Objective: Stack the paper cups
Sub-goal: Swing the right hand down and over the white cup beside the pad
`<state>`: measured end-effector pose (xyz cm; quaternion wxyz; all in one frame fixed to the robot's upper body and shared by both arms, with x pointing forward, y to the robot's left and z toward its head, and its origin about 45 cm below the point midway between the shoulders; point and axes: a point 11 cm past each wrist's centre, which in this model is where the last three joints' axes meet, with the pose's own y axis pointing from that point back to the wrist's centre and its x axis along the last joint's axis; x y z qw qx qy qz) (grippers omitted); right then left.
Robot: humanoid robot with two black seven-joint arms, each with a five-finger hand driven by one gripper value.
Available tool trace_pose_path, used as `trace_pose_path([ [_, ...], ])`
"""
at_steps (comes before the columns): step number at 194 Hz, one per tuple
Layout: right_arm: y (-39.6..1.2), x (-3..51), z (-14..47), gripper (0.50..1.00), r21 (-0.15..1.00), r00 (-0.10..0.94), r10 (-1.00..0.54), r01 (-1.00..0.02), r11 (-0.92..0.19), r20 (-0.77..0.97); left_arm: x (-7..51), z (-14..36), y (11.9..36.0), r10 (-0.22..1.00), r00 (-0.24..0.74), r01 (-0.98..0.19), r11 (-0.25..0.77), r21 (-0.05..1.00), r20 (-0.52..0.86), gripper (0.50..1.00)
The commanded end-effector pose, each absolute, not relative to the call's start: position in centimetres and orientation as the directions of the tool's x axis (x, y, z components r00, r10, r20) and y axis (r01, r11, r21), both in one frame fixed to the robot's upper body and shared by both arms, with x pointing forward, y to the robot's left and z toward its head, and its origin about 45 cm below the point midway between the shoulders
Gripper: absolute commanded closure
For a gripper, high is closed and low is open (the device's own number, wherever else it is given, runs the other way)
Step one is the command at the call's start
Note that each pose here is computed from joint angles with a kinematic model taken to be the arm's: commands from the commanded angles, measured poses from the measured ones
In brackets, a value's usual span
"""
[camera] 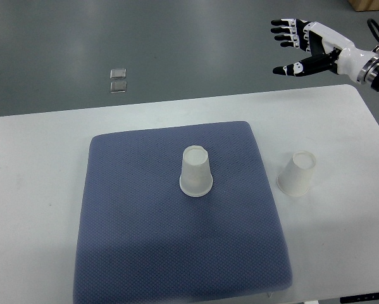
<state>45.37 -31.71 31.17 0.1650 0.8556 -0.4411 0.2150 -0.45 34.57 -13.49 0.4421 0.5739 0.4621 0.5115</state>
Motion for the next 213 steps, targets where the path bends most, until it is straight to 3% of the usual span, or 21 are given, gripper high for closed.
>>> trace_pose_path([
  [1, -31.9, 43.7, 31.5, 0.587, 0.194, 0.580, -0.521, -0.763, -0.616, 0.626, -0.5, -13.5, 34.6, 0.983, 0.049, 0.079, -0.182, 0.980, 0.179, 0.500],
  [56, -31.7, 39.8, 29.3, 0.587, 0.480, 0.644, -0.041, -0.610, -0.630, 0.764, -0.5, -13.5, 34.6, 0.983, 0.050, 0.079, -0.182, 0.980, 0.179, 0.500],
  [86, -31.5, 38.2, 27.2, 0.587, 0.579, 0.663, 0.112, -0.544, -0.608, 0.740, -0.5, -13.5, 34.6, 0.983, 0.050, 0.079, -0.182, 0.980, 0.179, 0.500],
  [168, -32.3, 36.8, 23.0, 0.587, 0.673, 0.646, 0.283, -0.500, -0.545, 0.709, -0.4, -13.5, 34.6, 0.983, 0.049, 0.077, -0.182, 0.980, 0.179, 0.500],
  [213, -32.0, 37.7, 22.3, 0.589, 0.656, 0.621, 0.281, -0.530, -0.538, 0.732, -0.4, -13.5, 34.6, 0.983, 0.050, 0.077, -0.182, 0.980, 0.179, 0.500],
])
